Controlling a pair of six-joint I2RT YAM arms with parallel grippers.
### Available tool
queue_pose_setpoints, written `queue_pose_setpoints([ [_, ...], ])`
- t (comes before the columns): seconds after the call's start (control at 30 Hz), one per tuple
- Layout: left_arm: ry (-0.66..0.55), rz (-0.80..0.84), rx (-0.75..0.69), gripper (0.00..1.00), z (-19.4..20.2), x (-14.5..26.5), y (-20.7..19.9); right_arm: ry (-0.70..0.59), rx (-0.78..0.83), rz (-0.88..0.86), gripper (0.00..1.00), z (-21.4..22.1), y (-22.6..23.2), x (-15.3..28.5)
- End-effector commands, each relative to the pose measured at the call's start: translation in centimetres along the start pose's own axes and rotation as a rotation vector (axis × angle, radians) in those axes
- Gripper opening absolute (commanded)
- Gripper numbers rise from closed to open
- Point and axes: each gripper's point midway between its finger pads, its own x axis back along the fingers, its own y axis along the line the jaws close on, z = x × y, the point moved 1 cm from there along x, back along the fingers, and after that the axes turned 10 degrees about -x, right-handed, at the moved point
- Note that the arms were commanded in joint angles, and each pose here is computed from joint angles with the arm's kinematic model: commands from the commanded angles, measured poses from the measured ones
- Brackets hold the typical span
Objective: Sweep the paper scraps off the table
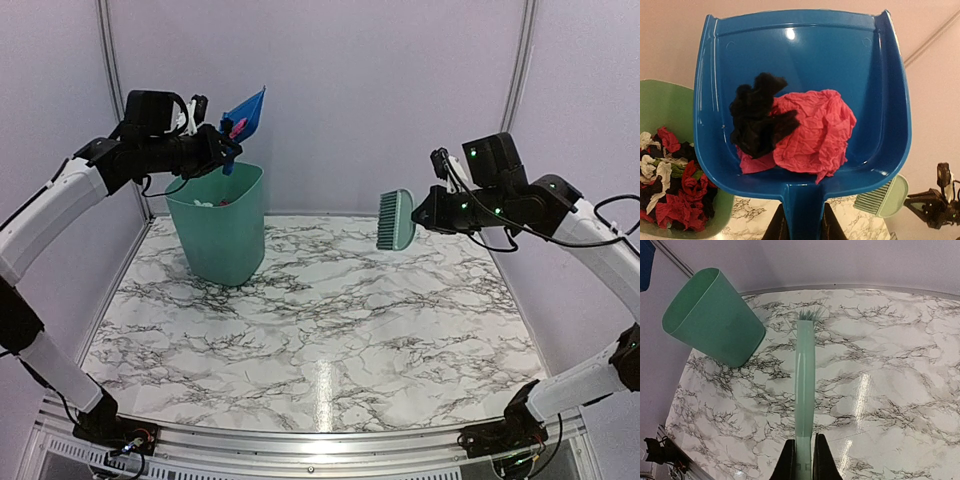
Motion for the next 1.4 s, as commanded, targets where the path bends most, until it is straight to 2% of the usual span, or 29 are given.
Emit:
queue_pose_setpoints([
  [0.0, 0.034, 0.024, 0.242, 0.00, -0.4, -0.9, 2.6, -0.091, -0.021, -0.060, 0.00, -2.3, 1.6, -0.2],
  [0.13, 0.010, 0.079, 0.442, 0.00, -0.9, -0.7, 4.4, -0.100, -0.031, -0.065, 0.00, -2.2, 1.5, -1.5],
  [0.27, -0.065, 0.146, 0.606, 0.00, -1.7, -0.3, 5.6, -0.079, 0.002, -0.114, 0.00, -2.9, 3.1, -2.9],
  [0.4, -0.127, 0.266, 0.739, 0.00, -2.7, -0.4, 5.4, -0.101, 0.040, -0.111, 0.00, -4.2, 3.9, -3.5],
  [0.5, -0.113, 0.322, 0.843, 0.00, -2.6, -1.0, 5.2, -0.110, 0.049, -0.109, 0.00, -4.5, 3.9, -3.8],
  [0.9, -0.146, 0.437, 0.950, 0.00, -5.5, -1.0, 4.0, -0.128, 0.059, -0.132, 0.00, -4.8, 4.4, -4.2],
  [1.03, -0.173, 0.492, 0.986, 0.00, -6.5, -0.6, 3.6, -0.146, 0.055, -0.133, 0.00, -4.8, 4.1, -3.7],
  [1.17, -0.225, 0.612, 1.043, 0.00, -7.8, 0.3, 3.0, -0.191, 0.039, -0.115, 0.00, -5.3, 3.7, -2.7],
  [1.37, -0.239, 0.654, 1.060, 0.00, -8.7, 0.8, 2.5, -0.234, 0.020, -0.083, 0.00, -5.5, 2.7, -1.3],
])
